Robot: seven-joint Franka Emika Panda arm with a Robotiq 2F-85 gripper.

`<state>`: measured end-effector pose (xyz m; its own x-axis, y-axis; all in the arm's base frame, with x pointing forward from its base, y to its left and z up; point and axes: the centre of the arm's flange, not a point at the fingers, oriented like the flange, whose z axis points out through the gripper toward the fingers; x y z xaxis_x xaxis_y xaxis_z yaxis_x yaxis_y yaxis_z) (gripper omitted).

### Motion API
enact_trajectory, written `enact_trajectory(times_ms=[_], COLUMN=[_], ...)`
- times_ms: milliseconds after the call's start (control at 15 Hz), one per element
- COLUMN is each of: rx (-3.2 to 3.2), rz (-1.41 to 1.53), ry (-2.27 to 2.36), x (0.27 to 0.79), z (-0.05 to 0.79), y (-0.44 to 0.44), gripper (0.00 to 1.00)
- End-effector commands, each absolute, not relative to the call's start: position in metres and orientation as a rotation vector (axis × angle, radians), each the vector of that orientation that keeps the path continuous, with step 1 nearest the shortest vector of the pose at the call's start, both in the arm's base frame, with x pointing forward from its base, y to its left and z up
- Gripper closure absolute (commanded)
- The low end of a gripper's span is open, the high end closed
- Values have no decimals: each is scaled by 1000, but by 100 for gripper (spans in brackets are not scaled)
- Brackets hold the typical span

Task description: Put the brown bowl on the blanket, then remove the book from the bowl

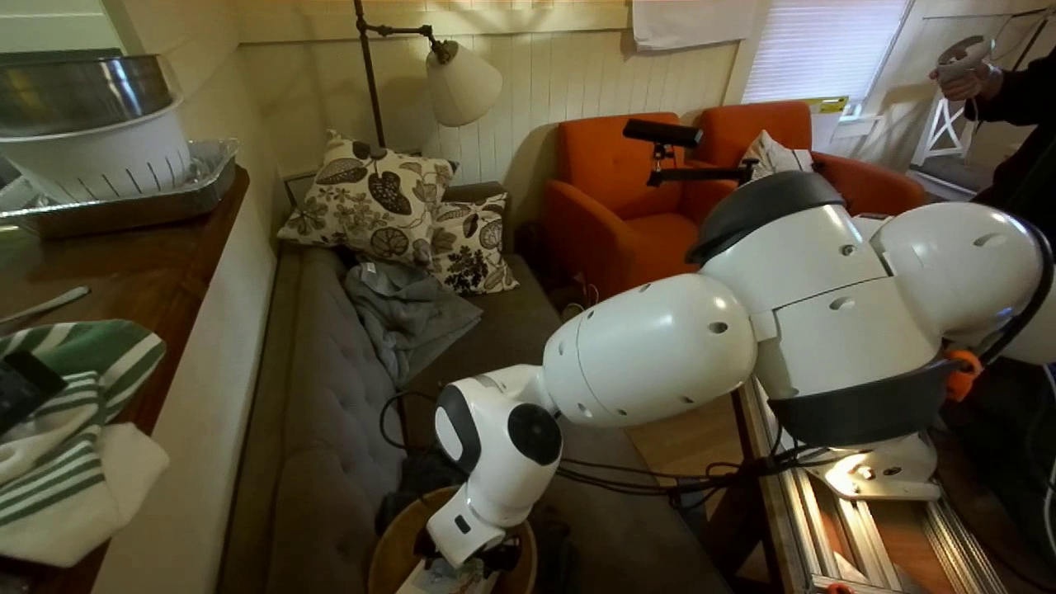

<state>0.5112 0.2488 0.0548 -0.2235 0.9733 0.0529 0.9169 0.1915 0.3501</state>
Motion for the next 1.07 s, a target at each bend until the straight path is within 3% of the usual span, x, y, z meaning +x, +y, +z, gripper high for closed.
enact_trajectory(times_ms=[0, 667, 1000], rx=[1847, 1885, 2111], rz=[491, 558, 546], ry=[2330, 2486, 2296], x=[525, 530, 538], z=[30, -8, -26], y=[262, 294, 300], gripper=[0, 0, 0])
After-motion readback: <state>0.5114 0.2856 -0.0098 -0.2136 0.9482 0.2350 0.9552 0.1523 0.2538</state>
